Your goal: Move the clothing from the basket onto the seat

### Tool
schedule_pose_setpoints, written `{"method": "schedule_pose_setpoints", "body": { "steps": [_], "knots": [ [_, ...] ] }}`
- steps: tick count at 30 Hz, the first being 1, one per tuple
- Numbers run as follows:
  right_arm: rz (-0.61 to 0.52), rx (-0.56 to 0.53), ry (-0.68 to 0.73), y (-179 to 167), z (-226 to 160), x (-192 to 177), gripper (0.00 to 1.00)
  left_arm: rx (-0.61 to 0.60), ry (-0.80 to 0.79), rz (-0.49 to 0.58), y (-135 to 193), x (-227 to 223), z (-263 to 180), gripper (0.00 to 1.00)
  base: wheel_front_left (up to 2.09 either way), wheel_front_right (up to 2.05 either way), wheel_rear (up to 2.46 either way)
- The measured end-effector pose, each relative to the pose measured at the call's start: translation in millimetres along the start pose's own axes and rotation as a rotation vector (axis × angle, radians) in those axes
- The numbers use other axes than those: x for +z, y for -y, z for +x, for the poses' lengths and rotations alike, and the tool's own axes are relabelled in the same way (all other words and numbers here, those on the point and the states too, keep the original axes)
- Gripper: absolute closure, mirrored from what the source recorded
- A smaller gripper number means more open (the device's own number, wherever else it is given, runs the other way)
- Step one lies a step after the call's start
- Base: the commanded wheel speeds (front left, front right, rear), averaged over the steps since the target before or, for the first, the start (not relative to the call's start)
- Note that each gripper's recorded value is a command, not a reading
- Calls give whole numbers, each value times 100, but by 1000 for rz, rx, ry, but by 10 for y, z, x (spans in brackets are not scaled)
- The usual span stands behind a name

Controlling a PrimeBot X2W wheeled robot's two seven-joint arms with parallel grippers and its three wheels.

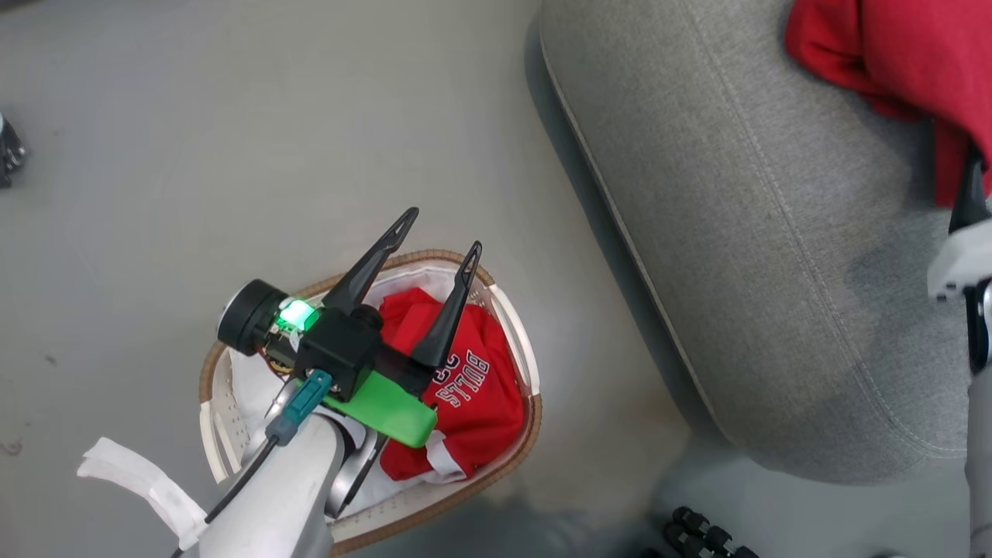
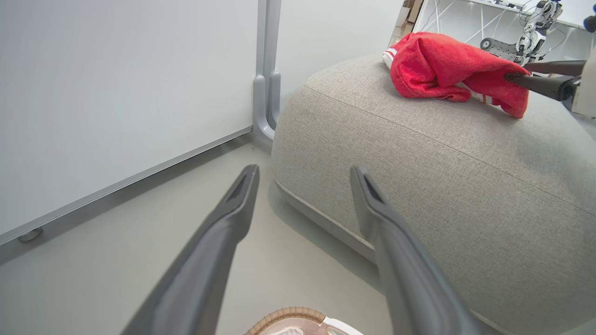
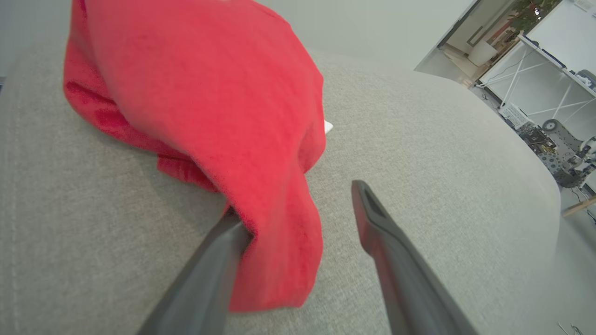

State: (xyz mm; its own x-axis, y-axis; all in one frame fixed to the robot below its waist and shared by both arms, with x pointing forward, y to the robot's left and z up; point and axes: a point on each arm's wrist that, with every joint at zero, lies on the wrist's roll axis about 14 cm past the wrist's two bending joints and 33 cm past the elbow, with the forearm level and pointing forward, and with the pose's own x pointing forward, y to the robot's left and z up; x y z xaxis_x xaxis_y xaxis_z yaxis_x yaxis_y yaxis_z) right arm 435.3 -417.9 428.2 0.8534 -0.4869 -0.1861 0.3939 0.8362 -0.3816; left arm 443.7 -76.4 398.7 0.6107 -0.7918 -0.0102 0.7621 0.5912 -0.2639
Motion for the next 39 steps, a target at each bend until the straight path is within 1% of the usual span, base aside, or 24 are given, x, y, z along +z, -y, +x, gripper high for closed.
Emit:
{"method": "schedule_pose_setpoints", "body": {
  "steps": [3, 6, 9, 12, 15, 19, 22, 25, 27, 30, 33, 39],
  "knots": [
    [15, -16, -24, 95, -196, -113, 0, 22, 0, 5, 13, 56, -48, 0, 0, 0, 0],
    [40, -14, -26, 95, -356, -152, 0, 50, 5, 11, 10, 130, -101, 0, 0, 0, 0],
    [76, -2, 0, 49, -465, -89, 0, 89, 12, 16, -19, 204, -175, 0, 0, 0, 0],
    [111, 26, 60, -45, -520, 89, 0, 128, 15, 28, -49, 268, -266, 0, 0, 0, 0],
    [148, 78, 124, -223, -564, 297, 0, 173, 24, 44, -103, 351, -364, 0, 0, 0, 0],
    [206, 166, 202, -542, -635, 569, 0, 271, 32, 53, -272, 430, -569, 0, 0, 0, 0],
    [262, 235, 258, -797, -710, 786, 0, 364, 49, 62, -440, 521, -772, 0, 0, 0, 0],
    [319, 295, 286, -1013, -788, 917, 0, 454, 60, 68, -595, 587, -995, 0, 0, 0, 0],
    [337, 345, 304, -1180, -854, 1005, 0, 512, 67, 76, -688, 631, -1152, 0, 0, 0, 0],
    [378, 401, 315, -1372, -939, 1091, 0, 596, 71, 85, -817, 670, -1394, 0, 0, 0, 0],
    [404, 441, 326, -1492, -1017, 1161, 0, 671, 77, 89, -915, 707, -1628, 0, 0, 0, 0],
    [438, 521, 318, -1705, -1234, 1183, 0, 768, 82, 96, -960, 742, -1991, 0, 0, 0, 0]
  ]
}}
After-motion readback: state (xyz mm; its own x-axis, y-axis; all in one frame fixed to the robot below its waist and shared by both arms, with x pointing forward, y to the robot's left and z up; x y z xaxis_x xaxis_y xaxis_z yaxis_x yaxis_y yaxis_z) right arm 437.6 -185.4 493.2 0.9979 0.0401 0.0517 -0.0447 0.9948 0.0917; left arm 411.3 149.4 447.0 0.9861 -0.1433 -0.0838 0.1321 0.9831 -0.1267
